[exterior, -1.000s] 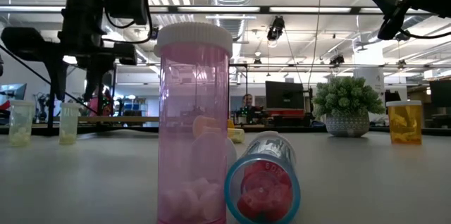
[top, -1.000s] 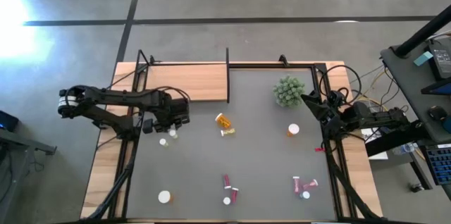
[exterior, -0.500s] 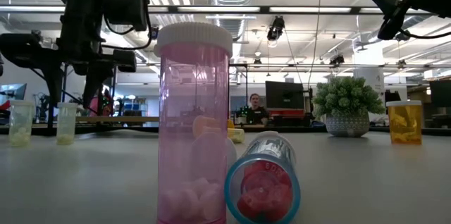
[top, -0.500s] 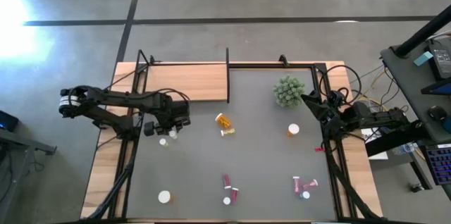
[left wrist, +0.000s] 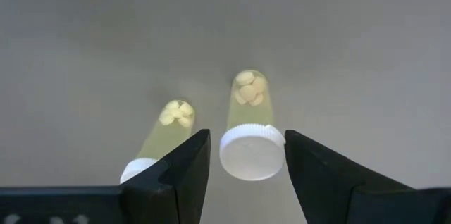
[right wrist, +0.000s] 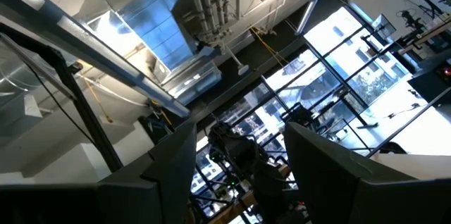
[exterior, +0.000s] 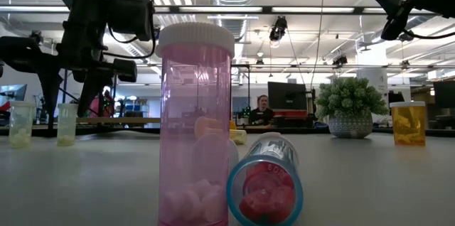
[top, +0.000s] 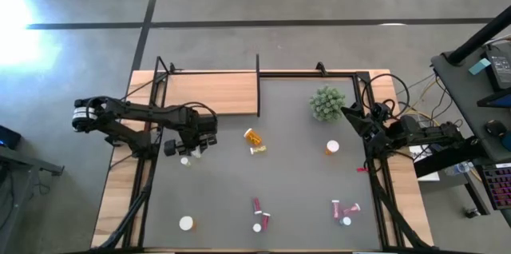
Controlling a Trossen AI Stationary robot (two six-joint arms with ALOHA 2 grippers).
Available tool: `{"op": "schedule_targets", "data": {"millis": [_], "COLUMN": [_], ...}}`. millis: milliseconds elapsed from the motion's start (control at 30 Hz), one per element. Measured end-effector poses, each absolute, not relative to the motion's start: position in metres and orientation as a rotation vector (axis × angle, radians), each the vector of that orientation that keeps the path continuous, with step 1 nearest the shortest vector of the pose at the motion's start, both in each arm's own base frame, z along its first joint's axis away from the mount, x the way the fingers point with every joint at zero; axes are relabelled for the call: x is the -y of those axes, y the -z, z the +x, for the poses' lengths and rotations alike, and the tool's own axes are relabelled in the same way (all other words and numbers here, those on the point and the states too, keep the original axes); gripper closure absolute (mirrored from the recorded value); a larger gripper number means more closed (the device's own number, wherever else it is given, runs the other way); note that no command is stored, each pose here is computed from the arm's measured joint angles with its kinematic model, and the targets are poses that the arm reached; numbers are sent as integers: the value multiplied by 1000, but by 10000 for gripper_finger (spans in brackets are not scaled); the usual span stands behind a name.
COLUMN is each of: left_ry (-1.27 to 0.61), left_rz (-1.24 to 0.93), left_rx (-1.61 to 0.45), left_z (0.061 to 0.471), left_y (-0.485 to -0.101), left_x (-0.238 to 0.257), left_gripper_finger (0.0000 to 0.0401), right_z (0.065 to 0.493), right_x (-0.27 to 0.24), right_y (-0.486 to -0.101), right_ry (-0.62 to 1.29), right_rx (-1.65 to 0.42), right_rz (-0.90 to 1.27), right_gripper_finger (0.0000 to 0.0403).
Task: Pick and place medicine bottles onto shelf by color
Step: Put the top left yellow pill bottle on the shelf
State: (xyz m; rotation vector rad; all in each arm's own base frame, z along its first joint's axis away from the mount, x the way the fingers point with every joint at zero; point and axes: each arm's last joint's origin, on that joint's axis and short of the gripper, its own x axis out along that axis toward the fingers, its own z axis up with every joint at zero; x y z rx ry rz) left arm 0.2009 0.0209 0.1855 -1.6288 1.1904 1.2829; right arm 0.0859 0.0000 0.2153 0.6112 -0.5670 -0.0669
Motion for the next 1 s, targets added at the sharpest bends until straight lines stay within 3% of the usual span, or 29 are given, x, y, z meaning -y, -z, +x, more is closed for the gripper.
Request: {"op": "schedule_targets", "data": {"millis": [200,500,1000], "left_ry": [-1275,-1259,-1226], "left_rz": [-1625,-1631,-1682], "left_rx": [-1190,-1178,-1096], "left_z": [201,203,208], "left_y": [-186,-186,-204], "left_x": [-21,-21,-35], "left_gripper_finger": [239,296,293], "right_z": [86,86,86], "right_x": [0,0,0], "right_y": [-215,-215,-215], "right_ry": [67,67,67], "right_rx": [567,567,568], "right_rz": [611,611,611], "right_gripper_finger": [197,197,197]}}
